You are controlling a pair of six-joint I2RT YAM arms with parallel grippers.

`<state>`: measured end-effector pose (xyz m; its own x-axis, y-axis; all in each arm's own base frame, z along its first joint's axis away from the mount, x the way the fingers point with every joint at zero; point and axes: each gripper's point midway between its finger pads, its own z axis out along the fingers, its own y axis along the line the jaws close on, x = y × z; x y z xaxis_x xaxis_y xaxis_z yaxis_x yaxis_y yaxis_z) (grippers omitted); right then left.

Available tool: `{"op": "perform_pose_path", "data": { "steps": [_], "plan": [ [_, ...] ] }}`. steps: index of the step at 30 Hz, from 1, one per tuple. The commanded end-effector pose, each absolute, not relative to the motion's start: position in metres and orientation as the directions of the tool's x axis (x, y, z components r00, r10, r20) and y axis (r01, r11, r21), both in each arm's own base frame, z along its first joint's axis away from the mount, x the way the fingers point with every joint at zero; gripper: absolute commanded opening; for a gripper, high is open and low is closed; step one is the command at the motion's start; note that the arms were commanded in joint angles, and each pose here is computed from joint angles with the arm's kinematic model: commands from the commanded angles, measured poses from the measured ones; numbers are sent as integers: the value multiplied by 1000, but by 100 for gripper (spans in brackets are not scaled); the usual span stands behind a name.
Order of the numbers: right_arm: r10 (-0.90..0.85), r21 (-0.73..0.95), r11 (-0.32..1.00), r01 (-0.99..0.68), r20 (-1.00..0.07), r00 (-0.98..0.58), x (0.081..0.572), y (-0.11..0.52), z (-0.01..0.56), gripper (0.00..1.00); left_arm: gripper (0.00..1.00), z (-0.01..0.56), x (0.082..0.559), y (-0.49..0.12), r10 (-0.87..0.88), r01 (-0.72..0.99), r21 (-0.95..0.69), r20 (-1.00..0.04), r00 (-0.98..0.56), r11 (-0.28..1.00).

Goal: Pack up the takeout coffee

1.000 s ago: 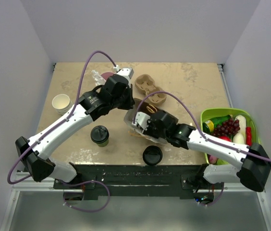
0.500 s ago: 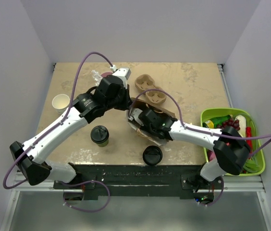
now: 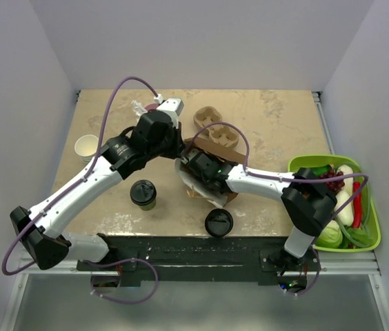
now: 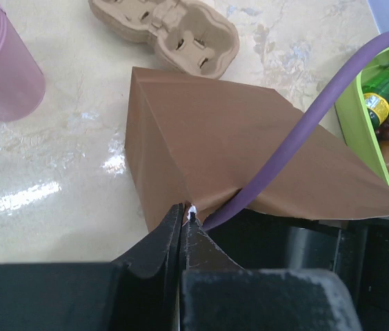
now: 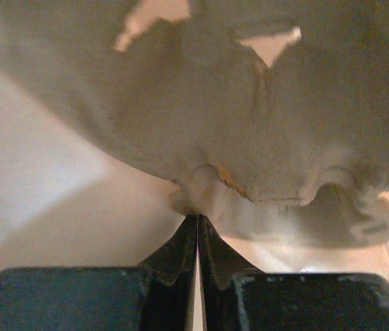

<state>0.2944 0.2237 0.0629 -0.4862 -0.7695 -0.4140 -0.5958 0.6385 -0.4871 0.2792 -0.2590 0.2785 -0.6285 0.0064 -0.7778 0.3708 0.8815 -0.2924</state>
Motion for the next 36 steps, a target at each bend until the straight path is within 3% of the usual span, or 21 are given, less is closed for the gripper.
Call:
{"op": "perform_pose_path", "data": {
  "steps": [1,5,10,13,17,24,31,36],
  "plan": [
    [-684,-540,718,-439,-434,-586,307,211,66,8,0,313,243,-294,-18,527,-434,-784,-621,731],
    [-673,-519,737,-432,-503,-543,309,221,89,14,0,291,253,-283,-29,454,-401,-774,-632,796],
    [-656,-380,716,-585,-655,-376,290,252,140,36,0,286,264,-272,-97,362,-399,-774,-626,843],
    [-616,-264,639,-723,-738,-275,262,271,164,48,0,285,264,-268,-113,344,-397,-778,-618,851],
    [-527,-190,559,-807,-833,-169,235,280,198,57,0,280,266,-265,-117,326,-392,-774,-623,860],
    [-405,-178,507,-843,-913,-51,213,277,252,64,0,277,264,-266,-107,332,-389,-772,-627,860],
    [-436,-156,502,-851,-895,-93,210,277,249,65,0,276,262,-272,-85,365,-395,-767,-636,843],
    [-221,-46,641,-766,-967,-127,221,273,315,68,0,286,262,-271,-87,375,-392,-779,-621,840]
  ]
}}
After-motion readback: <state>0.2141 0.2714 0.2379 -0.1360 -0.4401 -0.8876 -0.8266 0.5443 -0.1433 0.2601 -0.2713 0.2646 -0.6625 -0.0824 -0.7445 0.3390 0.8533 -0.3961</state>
